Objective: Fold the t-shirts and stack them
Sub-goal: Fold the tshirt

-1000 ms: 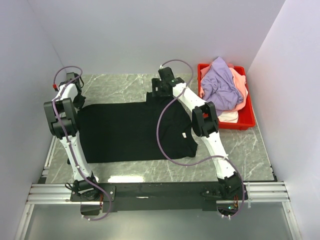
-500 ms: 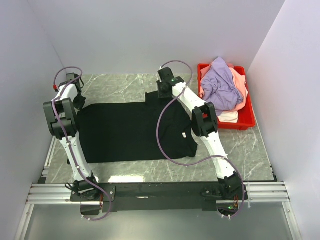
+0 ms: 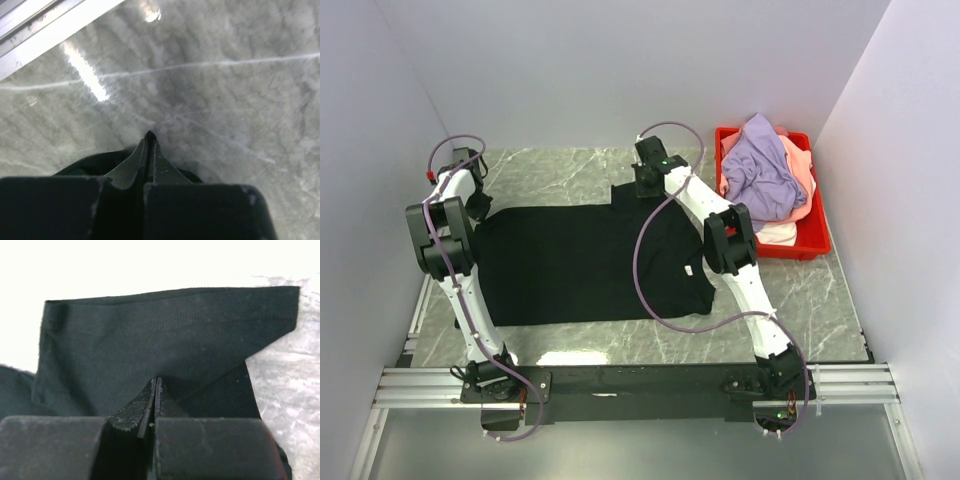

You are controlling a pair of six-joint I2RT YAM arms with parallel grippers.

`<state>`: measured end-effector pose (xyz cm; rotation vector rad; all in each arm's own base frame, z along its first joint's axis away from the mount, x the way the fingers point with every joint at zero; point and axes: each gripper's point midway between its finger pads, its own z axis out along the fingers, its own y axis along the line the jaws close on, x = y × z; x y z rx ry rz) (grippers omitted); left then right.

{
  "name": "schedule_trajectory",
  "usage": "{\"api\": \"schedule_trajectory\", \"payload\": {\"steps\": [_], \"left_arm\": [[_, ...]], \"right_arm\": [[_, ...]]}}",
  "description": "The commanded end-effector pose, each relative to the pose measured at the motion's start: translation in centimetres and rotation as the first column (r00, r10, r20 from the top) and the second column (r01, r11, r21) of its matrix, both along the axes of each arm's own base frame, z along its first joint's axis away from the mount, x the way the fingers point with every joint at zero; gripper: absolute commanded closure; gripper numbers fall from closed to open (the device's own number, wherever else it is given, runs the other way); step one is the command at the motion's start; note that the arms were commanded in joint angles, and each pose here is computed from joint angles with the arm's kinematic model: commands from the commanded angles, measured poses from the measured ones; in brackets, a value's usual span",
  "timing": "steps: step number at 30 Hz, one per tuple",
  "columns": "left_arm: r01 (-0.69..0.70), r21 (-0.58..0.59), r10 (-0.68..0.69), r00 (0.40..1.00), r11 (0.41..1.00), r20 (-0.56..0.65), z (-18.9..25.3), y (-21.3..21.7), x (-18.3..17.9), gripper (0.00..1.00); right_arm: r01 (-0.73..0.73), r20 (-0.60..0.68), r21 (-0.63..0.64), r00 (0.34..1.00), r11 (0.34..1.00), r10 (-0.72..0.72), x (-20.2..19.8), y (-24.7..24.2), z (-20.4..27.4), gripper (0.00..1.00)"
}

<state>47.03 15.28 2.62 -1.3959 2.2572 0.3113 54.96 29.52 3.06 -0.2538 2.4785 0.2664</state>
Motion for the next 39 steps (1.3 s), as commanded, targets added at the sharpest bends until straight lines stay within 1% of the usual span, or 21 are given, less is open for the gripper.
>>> {"api": "schedule_trajectory", "payload": {"steps": [1, 4, 6, 7, 8, 11, 12, 14, 15, 18, 19, 21, 22, 26, 30, 33, 36, 38, 39], "left_arm": [[0.022, -0.004, -0.021, 0.999, 1.0, 0.046, 3.1, -0.5, -0.5, 1.0], [0.029, -0.015, -0.028, 0.997, 0.999, 0.07, 3.6, -0.8, -0.6, 0.99], [0.027, -0.017, -0.026, 0.997, 0.999, 0.072, 3.7, -0.9, -0.7, 0.99], [0.025, -0.016, -0.024, 0.997, 1.0, 0.074, 3.8, -0.9, -0.7, 0.99], [0.024, -0.015, -0.023, 0.997, 1.0, 0.072, 3.8, -0.9, -0.8, 0.99], [0.023, -0.019, -0.021, 0.997, 1.0, 0.071, 3.6, -0.9, -0.7, 0.99], [0.023, -0.019, -0.021, 0.997, 1.0, 0.072, 3.7, -0.9, -0.6, 0.99], [0.018, -0.02, -0.017, 0.998, 1.0, 0.067, 3.6, -0.8, -0.5, 0.99], [0.019, -0.02, -0.017, 0.997, 1.0, 0.072, 3.7, -0.7, -0.3, 0.99], [0.024, -0.028, -0.022, 0.996, 0.999, 0.084, 3.9, -0.9, 0.1, 0.99], [0.022, -0.028, -0.019, 0.996, 0.999, 0.087, 3.9, -0.9, 0.1, 0.99], [0.018, -0.03, -0.015, 0.996, 0.999, 0.09, 3.9, -0.9, 0.2, 0.99], [0.02, -0.032, -0.017, 0.996, 0.999, 0.092, 4.0, -0.9, 0.2, 1.0], [0.022, -0.036, -0.019, 0.995, 0.999, 0.095, 3.9, -1.1, 0.3, 0.99], [0.025, -0.043, -0.021, 0.994, 0.999, 0.103, 4.2, -1.1, 0.3, 1.0], [0.029, -0.037, -0.025, 0.994, 0.999, 0.106, 4.3, -1.1, 0.4, 1.0], [0.031, -0.036, -0.027, 0.994, 0.999, 0.107, 4.2, -1.1, 0.5, 1.0], [0.028, -0.037, -0.024, 0.994, 0.999, 0.109, 4.1, -1.1, 0.5, 1.0], [0.029, -0.037, -0.025, 0.994, 0.999, 0.107, 4.1, -1.1, 0.5, 0.99]], "right_arm": [[-0.017, 0.189, 0.056, 0.982, 0.998, 0.006, 1.1, 0.6, 9.2, 1.0], [0.044, 0.255, 0.063, 0.965, 0.997, -0.059, 2.2, -0.4, 10.3, 1.0], [0.076, 0.252, 0.105, 0.963, 0.992, -0.1, 2.9, -0.9, 10.3, 1.0], [0.076, 0.241, 0.124, 0.965, 0.989, -0.104, 3.2, -0.7, 10.0, 0.97], [0.088, 0.234, 0.133, 0.965, 0.987, -0.117, 3.5, -0.9, 9.7, 0.89], [0.148, 0.206, 0.172, 0.961, 0.974, -0.183, 4.8, -2.2, 9.0, 0.74], [0.177, 0.191, 0.2, 0.958, 0.964, -0.216, 5.3, -3.0, 8.9, 0.65], [0.183, 0.16, 0.247, 0.961, 0.951, -0.227, 5.5, -3.2, 8.3, 0.6], [0.221, 0.133, 0.274, 0.955, 0.936, -0.265, 5.8, -4.0, 7.8, 0.56], [0.221, 0.1, 0.336, 0.958, 0.915, -0.268, 6.1, -3.4, 7.9, 0.52], [0.226, 0.086, 0.333, 0.96, 0.915, -0.268, 6.2, -3.4, 7.1, 0.51], [0.225, 0.074, 0.352, 0.961, 0.909, -0.266, 6.4, -2.9, 6.9, 0.5], [0.231, 0.054, 0.344, 0.963, 0.91, -0.265, 6.2, -2.8, 5.9, 0.5], [0.312, -0.01, 0.327, 0.945, 0.892, -0.327, 5.9, -3.4, 3.8, 0.5], [0.335, -0.058, 0.321, 0.94, 0.886, -0.335, 5.4, -3.1, 2.5, 0.5], [0.39, -0.105, 0.278, 0.921, 0.878, -0.375, 4.5, -3.7, 0.7, 0.5], [0.398, -0.13, 0.277, 0.917, 0.875, -0.377, 4.0, -3.7, 0.1, 0.5], [0.397, -0.154, 0.287, 0.917, 0.872, -0.367, 3.8, -3.2, -0.5, 0.51], [0.39, -0.153, 0.293, 0.921, 0.873, -0.359, 3.8, -2.8, -0.3, 0.55]]}}
